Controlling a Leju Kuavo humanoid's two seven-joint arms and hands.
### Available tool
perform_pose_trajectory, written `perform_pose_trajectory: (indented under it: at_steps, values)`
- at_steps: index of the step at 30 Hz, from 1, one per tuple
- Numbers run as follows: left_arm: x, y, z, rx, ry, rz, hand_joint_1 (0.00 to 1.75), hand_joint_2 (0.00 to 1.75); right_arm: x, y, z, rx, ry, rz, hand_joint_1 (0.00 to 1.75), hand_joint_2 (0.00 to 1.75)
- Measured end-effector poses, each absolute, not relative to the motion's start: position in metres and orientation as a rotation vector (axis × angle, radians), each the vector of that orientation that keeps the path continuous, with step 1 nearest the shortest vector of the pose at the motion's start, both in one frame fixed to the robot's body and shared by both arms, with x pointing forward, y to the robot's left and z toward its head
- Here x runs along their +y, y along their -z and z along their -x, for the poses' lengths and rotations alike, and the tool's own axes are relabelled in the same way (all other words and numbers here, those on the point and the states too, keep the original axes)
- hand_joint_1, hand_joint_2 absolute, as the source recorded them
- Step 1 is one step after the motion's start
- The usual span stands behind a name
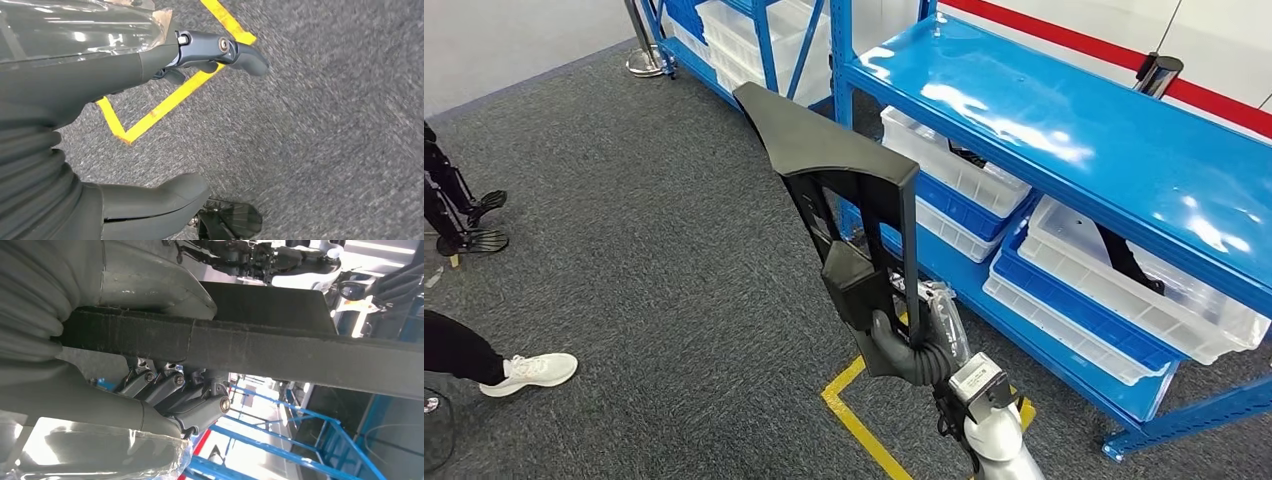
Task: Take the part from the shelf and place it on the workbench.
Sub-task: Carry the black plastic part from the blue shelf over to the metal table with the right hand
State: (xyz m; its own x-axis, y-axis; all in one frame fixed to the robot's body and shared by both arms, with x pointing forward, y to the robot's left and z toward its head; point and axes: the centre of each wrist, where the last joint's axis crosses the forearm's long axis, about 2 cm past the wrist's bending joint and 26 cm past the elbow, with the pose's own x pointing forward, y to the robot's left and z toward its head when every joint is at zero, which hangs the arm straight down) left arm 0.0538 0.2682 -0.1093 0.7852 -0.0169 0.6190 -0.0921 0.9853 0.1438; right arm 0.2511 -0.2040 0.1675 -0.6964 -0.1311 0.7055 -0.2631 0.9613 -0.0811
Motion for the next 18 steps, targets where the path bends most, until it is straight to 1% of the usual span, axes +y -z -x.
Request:
perform_pose_trajectory:
  at_steps: [18]
  values:
    - [0.2708, 0.1087, -0.0585, -0.689, -0.011, -0.186, 0.00, 1.75, -0.1990, -0.1777, -0.2461, -2.356, -0.176, -0.280, 1.75, 1.75]
